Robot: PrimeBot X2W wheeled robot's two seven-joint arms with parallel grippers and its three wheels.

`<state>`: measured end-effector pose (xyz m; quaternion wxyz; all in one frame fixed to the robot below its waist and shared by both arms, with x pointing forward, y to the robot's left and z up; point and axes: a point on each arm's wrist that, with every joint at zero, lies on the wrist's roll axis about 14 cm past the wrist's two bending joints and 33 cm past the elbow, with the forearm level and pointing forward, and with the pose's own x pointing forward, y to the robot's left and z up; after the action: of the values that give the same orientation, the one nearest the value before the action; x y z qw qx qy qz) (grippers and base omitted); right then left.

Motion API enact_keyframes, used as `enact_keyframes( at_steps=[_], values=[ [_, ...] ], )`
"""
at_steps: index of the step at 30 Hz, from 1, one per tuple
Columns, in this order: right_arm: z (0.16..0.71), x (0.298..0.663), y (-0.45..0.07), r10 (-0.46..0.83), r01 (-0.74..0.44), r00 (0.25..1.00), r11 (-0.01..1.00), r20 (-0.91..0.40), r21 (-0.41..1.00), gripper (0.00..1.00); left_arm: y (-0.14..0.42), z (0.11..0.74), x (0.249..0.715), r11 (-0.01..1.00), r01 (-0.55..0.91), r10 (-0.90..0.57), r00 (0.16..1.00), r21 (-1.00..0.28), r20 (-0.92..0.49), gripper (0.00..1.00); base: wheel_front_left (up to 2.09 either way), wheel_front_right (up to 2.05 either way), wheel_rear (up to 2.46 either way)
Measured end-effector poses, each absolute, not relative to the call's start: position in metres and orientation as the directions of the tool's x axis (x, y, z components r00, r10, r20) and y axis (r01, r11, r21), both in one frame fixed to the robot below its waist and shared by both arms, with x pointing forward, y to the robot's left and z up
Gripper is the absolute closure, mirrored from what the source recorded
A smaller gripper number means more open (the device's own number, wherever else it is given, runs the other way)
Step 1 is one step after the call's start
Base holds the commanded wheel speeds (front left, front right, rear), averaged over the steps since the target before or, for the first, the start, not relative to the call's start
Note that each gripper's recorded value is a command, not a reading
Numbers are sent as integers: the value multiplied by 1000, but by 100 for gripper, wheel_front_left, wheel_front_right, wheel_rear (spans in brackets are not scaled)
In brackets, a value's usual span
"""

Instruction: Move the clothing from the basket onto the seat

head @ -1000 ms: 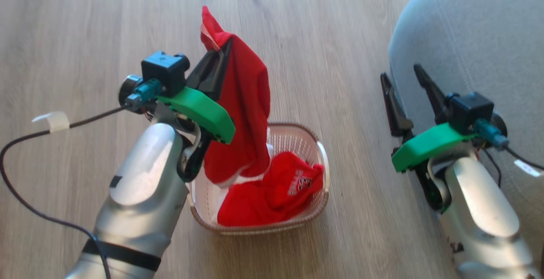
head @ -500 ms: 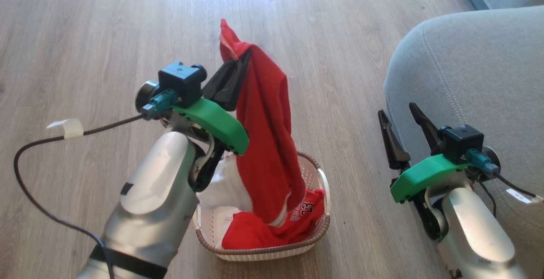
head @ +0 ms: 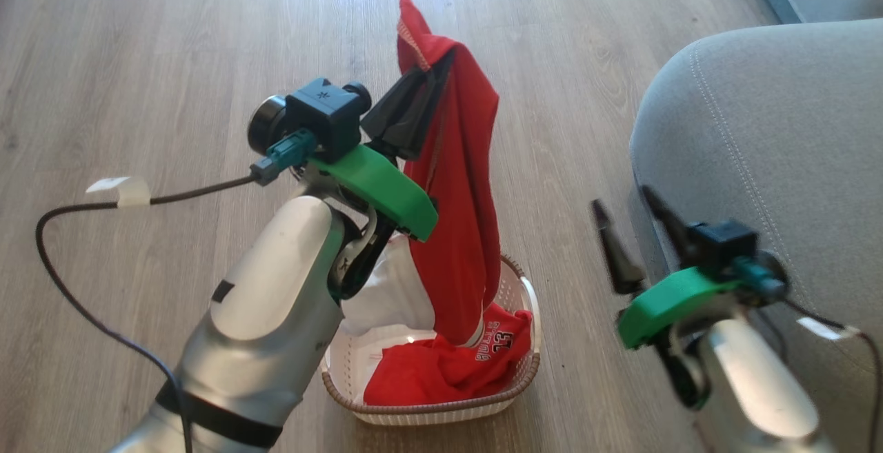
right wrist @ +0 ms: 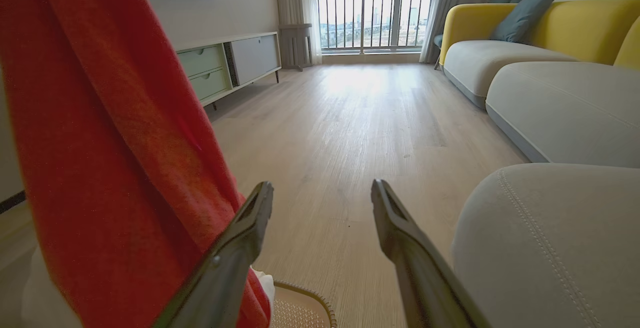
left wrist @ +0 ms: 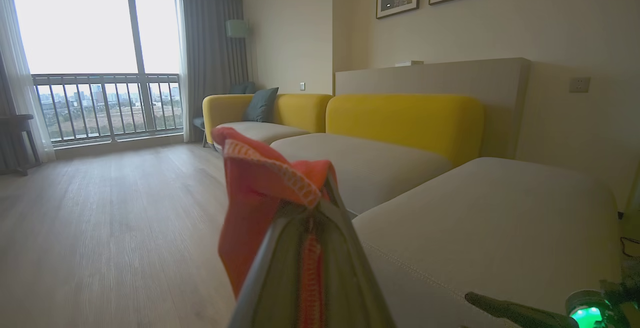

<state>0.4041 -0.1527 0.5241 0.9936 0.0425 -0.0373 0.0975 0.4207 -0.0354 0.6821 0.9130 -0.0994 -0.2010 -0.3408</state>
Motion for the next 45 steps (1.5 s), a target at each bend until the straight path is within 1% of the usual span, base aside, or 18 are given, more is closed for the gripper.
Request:
enact_keyframes(
  at_steps=[6, 10, 16, 21, 25, 26, 27, 28, 34, 39, 40, 41, 42, 45],
  values=[
    [521, 400, -102, 343, -347, 937, 934, 67, 80, 0, -39, 684, 418, 738, 673, -588, 678, -50, 442, 100, 0, 0, 0],
    [527, 408, -80, 412, -415, 909, 908, 63, 53, 0, -43, 685, 414, 728, 684, -600, 665, -40, 444, 100, 0, 0, 0],
    [520, 415, -41, 526, -526, 850, 850, -1, 14, 0, -44, 693, 407, 714, 699, -604, 647, -45, 466, 100, 0, 0, 0],
    [523, 422, -16, 584, -584, 812, 812, -23, 0, 0, -48, 696, 401, 696, 717, -621, 627, -38, 470, 100, 0, 0, 0],
    [523, 436, -15, 568, -568, 822, 823, -38, 25, 0, -50, 694, 397, 685, 727, -629, 621, -43, 468, 100, 0, 0, 0],
    [522, 438, -16, 564, -563, 825, 826, -42, 30, 54, -51, 692, 396, 682, 730, -633, 620, -46, 464, 100, 0, 0, 0],
    [522, 440, -17, 559, -558, 828, 829, -45, 37, 94, -52, 690, 396, 679, 732, -636, 620, -48, 460, 100, 0, 0, 0],
    [521, 442, -17, 558, -556, 829, 830, -47, 43, 100, -52, 689, 396, 679, 733, -638, 621, -48, 456, 100, 0, 0, 0],
    [520, 447, -21, 540, -537, 841, 841, -44, 67, 100, -51, 683, 402, 684, 727, -632, 633, -62, 446, 100, 0, 0, 0],
    [530, 453, -32, 508, -506, 861, 859, -7, 72, 100, -53, 684, 404, 680, 730, -631, 630, -69, 453, 100, 0, 0, 0],
    [534, 455, -34, 503, -502, 865, 862, 6, 72, 100, -53, 687, 404, 679, 731, -628, 627, -70, 461, 78, 0, 0, 0],
    [534, 455, -34, 503, -502, 865, 862, 6, 72, 100, -53, 687, 404, 679, 731, -628, 627, -70, 461, 2, 0, 0, 0],
    [542, 457, -40, 488, -489, 872, 869, 33, 75, 100, -53, 690, 406, 681, 729, -623, 624, -65, 471, 0, 0, 0, 0],
    [547, 457, -52, 458, -462, 887, 883, 60, 82, 100, -55, 683, 408, 685, 726, -628, 632, -63, 455, 0, 0, 0, 0]
  ],
)
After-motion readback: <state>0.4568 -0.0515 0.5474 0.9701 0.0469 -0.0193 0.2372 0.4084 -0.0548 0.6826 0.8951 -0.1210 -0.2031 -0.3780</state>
